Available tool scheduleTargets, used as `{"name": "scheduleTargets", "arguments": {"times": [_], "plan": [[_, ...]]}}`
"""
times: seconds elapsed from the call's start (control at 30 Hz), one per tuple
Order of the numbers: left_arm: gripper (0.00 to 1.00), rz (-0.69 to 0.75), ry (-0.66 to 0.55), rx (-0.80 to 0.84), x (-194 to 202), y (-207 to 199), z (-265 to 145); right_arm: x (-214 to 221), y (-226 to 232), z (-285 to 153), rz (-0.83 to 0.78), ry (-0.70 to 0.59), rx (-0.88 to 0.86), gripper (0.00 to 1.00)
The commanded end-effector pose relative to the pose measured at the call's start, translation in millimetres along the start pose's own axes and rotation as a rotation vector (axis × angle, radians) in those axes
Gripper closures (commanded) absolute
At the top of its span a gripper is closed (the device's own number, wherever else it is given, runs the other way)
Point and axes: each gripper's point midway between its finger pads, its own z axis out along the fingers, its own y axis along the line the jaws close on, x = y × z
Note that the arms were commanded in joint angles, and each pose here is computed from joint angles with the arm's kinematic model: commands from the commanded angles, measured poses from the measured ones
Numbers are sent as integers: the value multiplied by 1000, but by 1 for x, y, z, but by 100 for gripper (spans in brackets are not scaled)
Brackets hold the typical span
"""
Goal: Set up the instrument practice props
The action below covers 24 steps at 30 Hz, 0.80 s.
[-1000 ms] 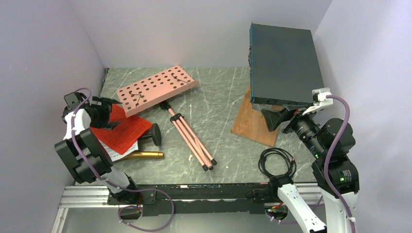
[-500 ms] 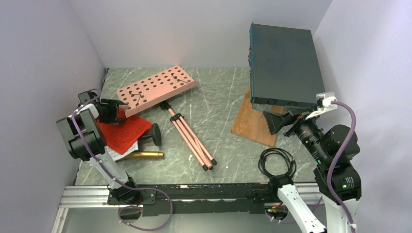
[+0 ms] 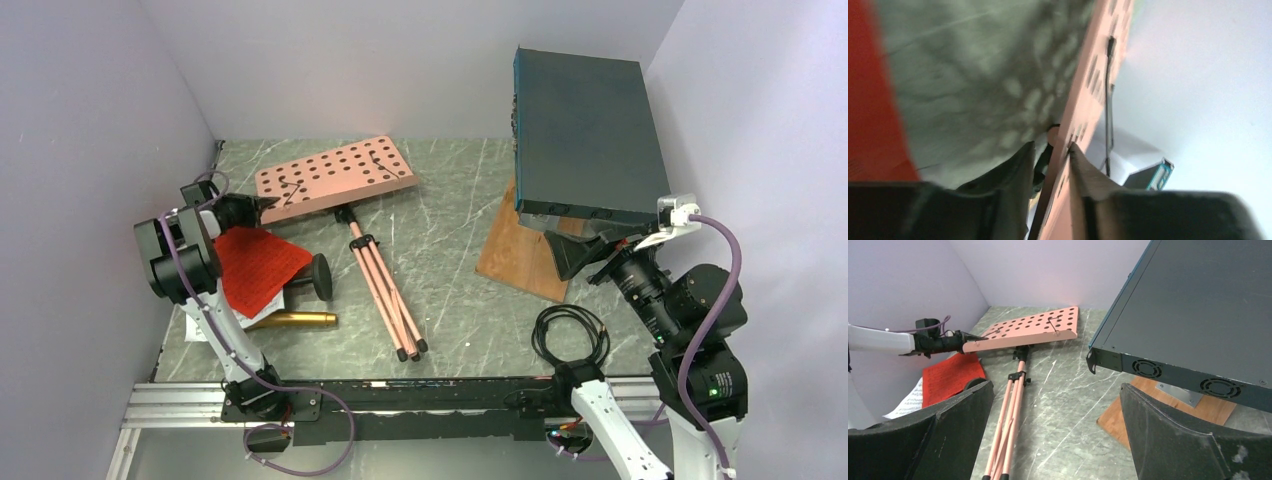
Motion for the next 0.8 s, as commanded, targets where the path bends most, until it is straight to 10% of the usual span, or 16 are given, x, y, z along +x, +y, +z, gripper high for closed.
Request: {"name": "scheduleTargets", "arguments": {"times": [0.0,0.23,0.5,0.77], "plan": [[79,37,21,177,2,-34,1,-13,1,-5,-13,-44,9,0],[100,179,58,552,39,-113,-52,-8,1,1,-2,-31,2,0],[100,497,97,1022,134,-230,-156,1,1,19,28,9,-26,0],[100,831,-11,1163,212,-302,-265,-1,11,36,81,24,-82,0]]}}
